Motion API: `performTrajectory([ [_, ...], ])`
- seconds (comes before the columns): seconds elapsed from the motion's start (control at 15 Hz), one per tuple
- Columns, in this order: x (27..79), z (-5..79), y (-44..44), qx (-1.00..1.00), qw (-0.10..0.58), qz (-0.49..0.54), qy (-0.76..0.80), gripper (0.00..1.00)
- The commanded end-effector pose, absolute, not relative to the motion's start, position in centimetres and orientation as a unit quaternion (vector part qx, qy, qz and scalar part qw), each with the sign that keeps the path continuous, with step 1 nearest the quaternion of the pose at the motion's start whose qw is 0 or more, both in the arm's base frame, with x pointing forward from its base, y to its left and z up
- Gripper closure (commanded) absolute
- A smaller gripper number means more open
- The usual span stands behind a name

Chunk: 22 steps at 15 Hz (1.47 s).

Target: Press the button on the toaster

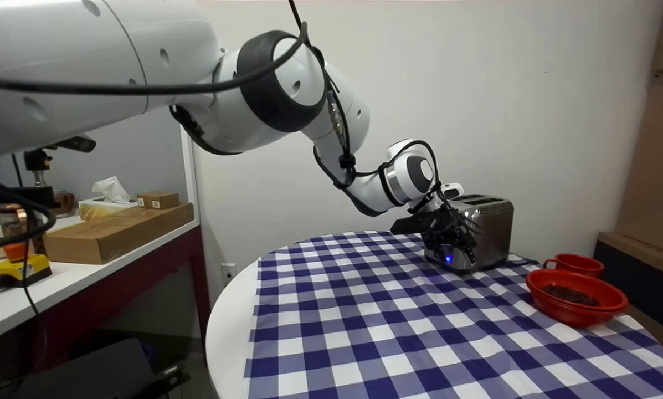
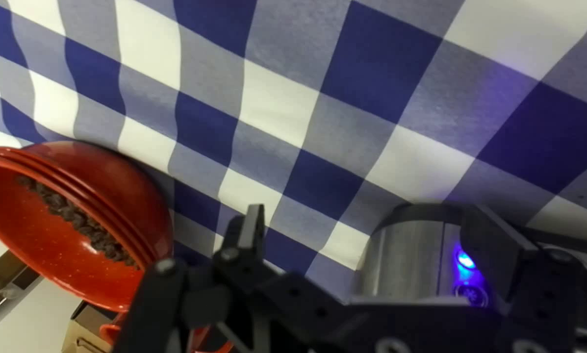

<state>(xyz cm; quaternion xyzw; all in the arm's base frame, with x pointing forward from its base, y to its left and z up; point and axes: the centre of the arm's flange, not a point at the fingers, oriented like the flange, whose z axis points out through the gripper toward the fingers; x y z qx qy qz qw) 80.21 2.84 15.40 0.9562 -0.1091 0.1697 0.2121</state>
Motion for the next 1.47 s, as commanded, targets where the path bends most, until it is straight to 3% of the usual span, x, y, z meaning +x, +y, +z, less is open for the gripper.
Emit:
performTrajectory([
  [0.0, 81.5, 15.1, 3.1, 0.948, 0.226, 0.198, -0.104, 0.00],
  [0.93, 81.4, 15.3, 3.0, 0.930, 0.236, 0.254, -0.119, 0.00],
  [1.4, 80.6, 17.0, 3.4, 0.968, 0.190, 0.145, -0.073, 0.00],
])
